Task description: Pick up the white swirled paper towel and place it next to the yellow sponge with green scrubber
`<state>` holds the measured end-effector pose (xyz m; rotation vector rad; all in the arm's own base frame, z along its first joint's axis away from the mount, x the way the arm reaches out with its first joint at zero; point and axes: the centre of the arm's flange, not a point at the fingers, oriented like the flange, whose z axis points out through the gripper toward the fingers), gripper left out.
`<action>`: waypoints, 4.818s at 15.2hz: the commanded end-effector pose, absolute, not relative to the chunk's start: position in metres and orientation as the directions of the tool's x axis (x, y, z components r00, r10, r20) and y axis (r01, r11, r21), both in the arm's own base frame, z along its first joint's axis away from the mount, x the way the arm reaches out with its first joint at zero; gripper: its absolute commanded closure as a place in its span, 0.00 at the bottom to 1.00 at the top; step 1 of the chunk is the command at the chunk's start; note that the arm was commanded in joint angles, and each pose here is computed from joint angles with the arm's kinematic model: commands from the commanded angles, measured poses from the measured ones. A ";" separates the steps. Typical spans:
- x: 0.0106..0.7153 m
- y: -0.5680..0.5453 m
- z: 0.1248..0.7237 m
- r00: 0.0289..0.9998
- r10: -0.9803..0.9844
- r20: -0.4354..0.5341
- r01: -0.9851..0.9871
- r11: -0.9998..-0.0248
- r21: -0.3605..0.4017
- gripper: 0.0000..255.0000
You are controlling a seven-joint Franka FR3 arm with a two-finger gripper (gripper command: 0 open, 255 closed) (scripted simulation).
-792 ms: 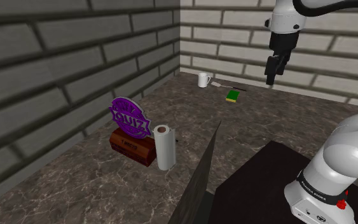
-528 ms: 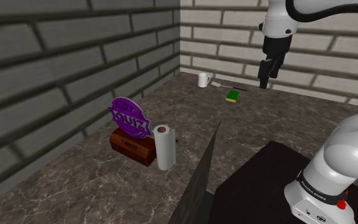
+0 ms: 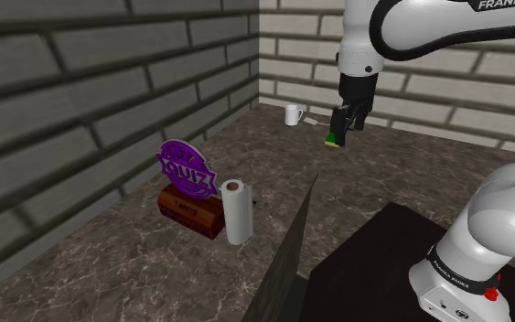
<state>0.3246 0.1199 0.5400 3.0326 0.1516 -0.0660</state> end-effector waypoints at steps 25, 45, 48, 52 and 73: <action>0.451 0.394 0.439 0.998 0.026 0.056 0.022 -0.998 0.056 0.00; 0.453 0.392 0.404 0.998 0.026 0.056 0.022 -0.998 0.056 1.00; 0.453 0.392 0.404 0.998 0.026 0.056 0.022 -0.998 0.056 1.00; 0.453 0.392 0.415 0.998 0.026 0.056 0.022 -0.998 0.056 1.00; 0.453 0.392 0.526 0.998 0.026 0.056 0.022 -0.998 0.056 1.00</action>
